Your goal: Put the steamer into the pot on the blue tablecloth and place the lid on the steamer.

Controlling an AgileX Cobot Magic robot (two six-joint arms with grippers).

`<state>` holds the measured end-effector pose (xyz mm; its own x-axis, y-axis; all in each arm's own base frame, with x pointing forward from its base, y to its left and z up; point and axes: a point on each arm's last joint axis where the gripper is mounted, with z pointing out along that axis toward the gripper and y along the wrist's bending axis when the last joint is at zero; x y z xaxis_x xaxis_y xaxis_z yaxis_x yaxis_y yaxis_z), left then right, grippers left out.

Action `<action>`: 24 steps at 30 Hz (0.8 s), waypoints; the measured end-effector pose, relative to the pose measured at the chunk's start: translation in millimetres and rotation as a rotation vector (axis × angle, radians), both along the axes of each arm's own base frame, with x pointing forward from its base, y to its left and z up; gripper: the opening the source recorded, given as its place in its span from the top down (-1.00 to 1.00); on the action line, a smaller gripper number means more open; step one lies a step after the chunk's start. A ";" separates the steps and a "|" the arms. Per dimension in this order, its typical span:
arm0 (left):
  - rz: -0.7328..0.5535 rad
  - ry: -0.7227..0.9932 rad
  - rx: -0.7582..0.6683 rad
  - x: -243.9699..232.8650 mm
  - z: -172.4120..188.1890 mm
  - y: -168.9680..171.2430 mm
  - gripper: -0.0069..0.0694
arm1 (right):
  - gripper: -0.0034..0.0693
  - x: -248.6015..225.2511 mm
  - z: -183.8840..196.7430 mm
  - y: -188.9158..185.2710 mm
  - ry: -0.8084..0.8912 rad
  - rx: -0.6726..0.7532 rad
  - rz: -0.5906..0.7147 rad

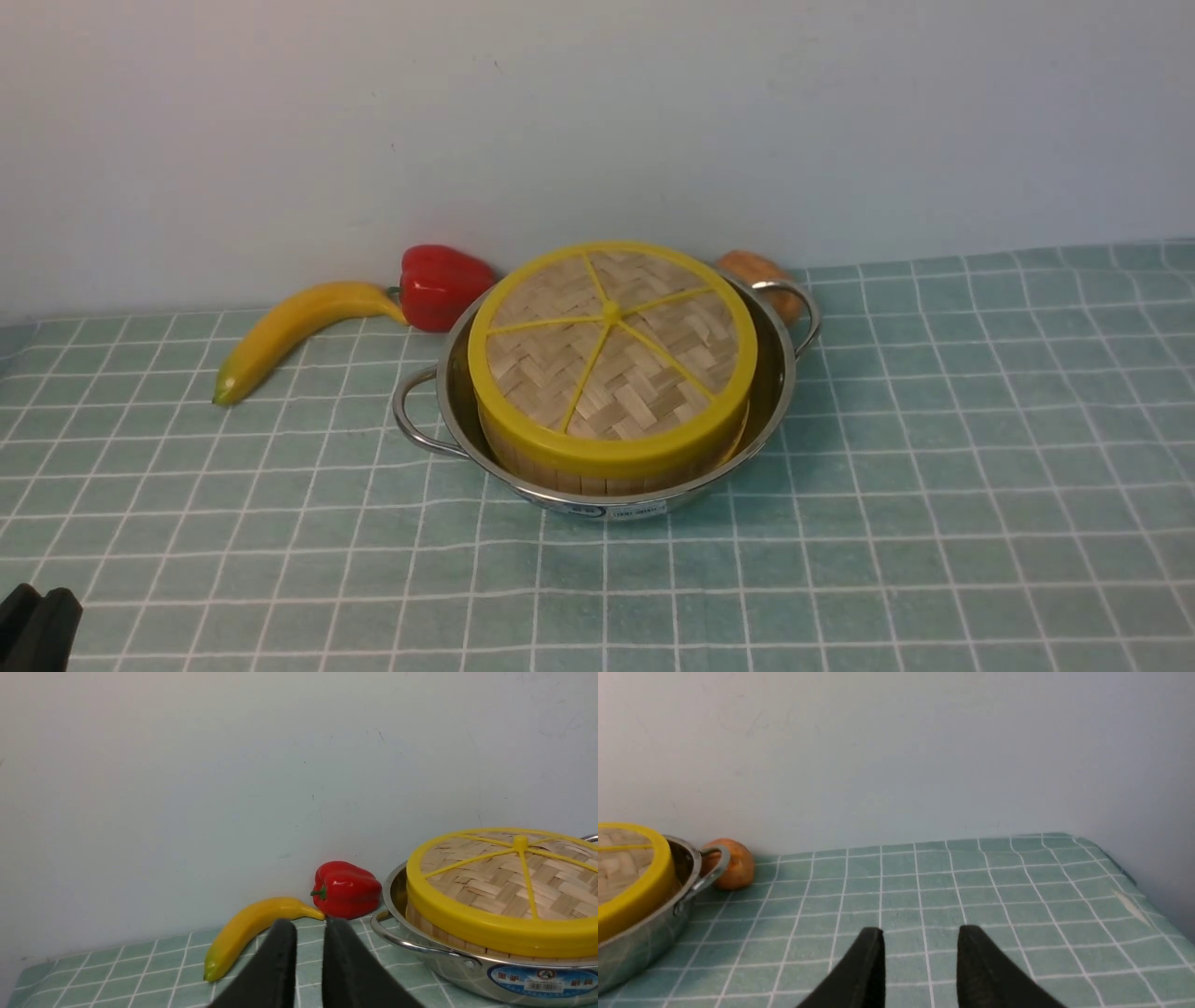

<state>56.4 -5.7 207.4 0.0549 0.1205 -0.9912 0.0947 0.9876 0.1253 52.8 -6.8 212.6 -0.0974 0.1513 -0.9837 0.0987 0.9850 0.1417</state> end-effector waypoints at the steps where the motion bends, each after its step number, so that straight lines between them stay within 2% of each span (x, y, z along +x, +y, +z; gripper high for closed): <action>1: 0.007 -0.001 0.000 0.0 0.1 0.0 0.60 | 0.25 0.6 -5.2 0.0 0.008 0.005 -0.001; 6: 0.000 -0.001 0.000 0.0 0.1 0.0 0.60 | 0.25 2.9 -22.9 1.1 0.048 0.043 0.006; 24: 0.000 -0.001 0.000 0.0 0.1 0.0 0.57 | 0.25 3.0 -23.4 1.6 0.044 0.064 0.009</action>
